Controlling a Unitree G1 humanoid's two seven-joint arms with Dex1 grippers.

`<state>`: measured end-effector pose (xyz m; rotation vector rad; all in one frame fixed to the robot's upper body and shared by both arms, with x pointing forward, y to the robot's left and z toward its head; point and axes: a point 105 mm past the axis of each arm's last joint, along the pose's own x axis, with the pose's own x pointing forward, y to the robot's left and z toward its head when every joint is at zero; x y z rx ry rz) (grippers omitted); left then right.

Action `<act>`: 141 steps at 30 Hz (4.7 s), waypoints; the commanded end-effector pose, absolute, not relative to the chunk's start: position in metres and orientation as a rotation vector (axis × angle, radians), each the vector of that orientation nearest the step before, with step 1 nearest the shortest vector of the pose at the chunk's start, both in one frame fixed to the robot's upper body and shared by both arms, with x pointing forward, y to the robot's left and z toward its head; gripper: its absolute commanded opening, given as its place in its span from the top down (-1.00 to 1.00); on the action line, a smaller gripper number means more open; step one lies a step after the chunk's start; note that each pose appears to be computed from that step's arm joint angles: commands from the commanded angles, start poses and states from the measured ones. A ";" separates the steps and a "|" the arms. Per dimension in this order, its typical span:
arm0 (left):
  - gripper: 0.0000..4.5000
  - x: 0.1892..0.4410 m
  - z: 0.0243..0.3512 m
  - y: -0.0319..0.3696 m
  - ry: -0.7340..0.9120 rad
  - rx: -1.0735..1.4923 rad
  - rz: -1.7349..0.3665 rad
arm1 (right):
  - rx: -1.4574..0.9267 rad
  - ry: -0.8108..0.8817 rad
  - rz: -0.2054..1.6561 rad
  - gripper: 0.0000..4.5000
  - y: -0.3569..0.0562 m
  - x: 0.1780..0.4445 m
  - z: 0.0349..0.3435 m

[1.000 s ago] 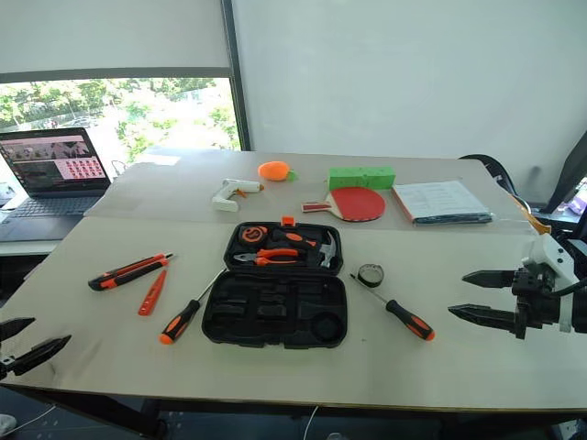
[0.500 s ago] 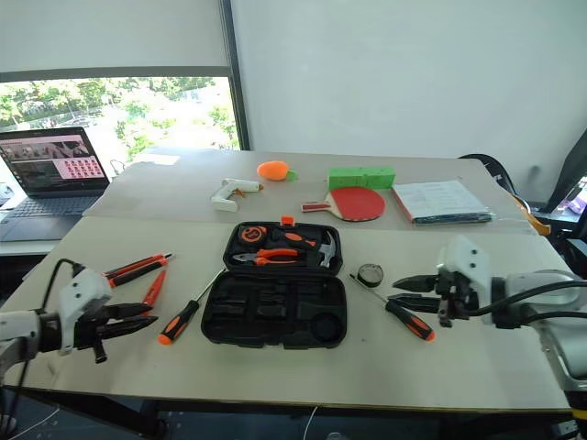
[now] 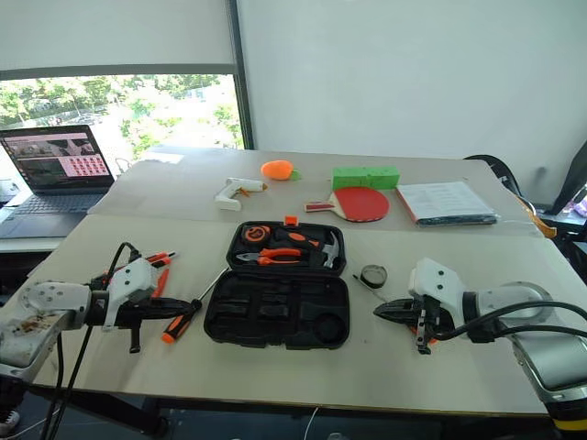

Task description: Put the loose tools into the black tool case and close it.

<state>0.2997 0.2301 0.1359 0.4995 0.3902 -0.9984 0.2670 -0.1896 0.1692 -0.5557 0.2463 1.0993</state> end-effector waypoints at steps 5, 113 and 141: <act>0.89 0.314 0.172 0.265 0.367 0.434 -0.815 | -0.498 0.135 1.085 1.00 -0.181 0.254 0.197; -0.74 0.391 0.191 0.090 0.418 1.050 -1.355 | -0.336 0.060 1.002 -1.00 -0.148 0.223 0.201; 0.99 0.394 0.162 0.064 0.390 1.200 -1.406 | -0.318 0.069 0.988 -1.00 -0.148 0.221 0.196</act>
